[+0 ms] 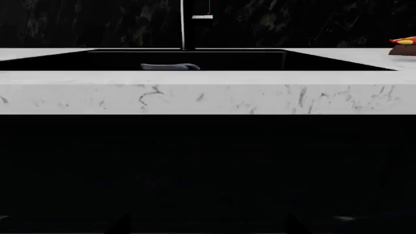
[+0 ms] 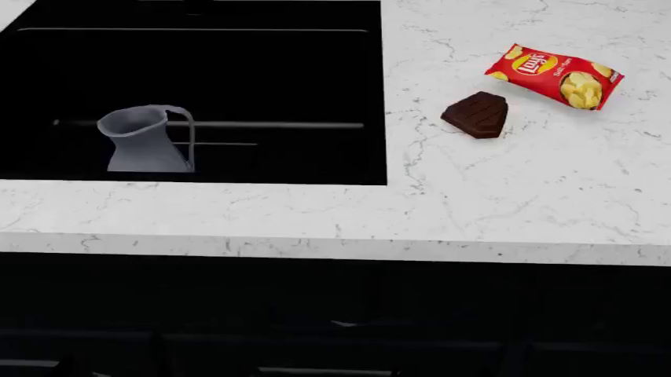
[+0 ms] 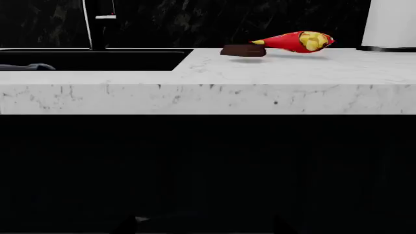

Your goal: Turn the sink spout to the right.

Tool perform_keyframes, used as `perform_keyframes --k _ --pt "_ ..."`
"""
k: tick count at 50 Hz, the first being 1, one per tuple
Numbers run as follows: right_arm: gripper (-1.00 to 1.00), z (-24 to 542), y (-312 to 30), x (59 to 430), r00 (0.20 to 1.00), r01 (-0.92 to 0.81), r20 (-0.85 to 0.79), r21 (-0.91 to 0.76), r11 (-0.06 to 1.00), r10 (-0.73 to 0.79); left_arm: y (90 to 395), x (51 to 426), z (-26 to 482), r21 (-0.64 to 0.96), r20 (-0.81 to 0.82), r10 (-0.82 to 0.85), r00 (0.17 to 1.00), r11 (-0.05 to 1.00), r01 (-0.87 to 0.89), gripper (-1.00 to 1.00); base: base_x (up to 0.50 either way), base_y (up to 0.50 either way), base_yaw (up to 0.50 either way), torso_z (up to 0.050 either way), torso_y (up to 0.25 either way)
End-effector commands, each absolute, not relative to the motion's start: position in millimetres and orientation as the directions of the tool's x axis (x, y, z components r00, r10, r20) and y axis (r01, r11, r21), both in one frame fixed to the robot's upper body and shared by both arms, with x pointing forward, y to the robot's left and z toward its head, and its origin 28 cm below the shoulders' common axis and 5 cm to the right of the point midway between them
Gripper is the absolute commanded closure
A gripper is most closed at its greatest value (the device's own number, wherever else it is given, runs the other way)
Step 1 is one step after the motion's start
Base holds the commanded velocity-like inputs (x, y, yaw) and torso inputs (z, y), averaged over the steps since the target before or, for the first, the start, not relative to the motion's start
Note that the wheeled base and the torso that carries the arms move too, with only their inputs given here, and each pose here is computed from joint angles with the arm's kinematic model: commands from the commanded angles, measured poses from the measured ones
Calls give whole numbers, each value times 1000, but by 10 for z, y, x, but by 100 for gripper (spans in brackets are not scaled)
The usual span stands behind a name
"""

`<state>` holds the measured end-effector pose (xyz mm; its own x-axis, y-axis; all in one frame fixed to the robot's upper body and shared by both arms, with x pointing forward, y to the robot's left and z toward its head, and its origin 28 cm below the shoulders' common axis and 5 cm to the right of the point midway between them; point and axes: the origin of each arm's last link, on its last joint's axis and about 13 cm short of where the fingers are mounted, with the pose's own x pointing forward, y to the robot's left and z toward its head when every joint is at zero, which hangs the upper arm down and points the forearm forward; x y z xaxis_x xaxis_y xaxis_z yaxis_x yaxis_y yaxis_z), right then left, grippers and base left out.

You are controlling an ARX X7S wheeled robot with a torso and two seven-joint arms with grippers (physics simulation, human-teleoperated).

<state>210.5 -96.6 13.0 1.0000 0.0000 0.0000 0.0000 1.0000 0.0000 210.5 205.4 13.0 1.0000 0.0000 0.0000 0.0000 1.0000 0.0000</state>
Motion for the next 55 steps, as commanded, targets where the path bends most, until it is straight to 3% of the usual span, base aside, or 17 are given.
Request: perform_keyframes --k 1,18,55 --pt "-100 130 -963 2105 1000 0 0 0 1000 0 2055 2105 130 0 0 0 1000 1000 0 -100 0 0 0 0 0" --pt "-100 115 -972 2119 1000 16 -1 -14 1000 -16 2065 2086 154 -62 36 -56 998 996 58 -100 0 0 0 1 0" --pt "-100 131 -978 2119 1000 18 14 4 1000 -18 2057 2094 118 -31 11 -56 998 998 56 -100 0 0 0 48 0"
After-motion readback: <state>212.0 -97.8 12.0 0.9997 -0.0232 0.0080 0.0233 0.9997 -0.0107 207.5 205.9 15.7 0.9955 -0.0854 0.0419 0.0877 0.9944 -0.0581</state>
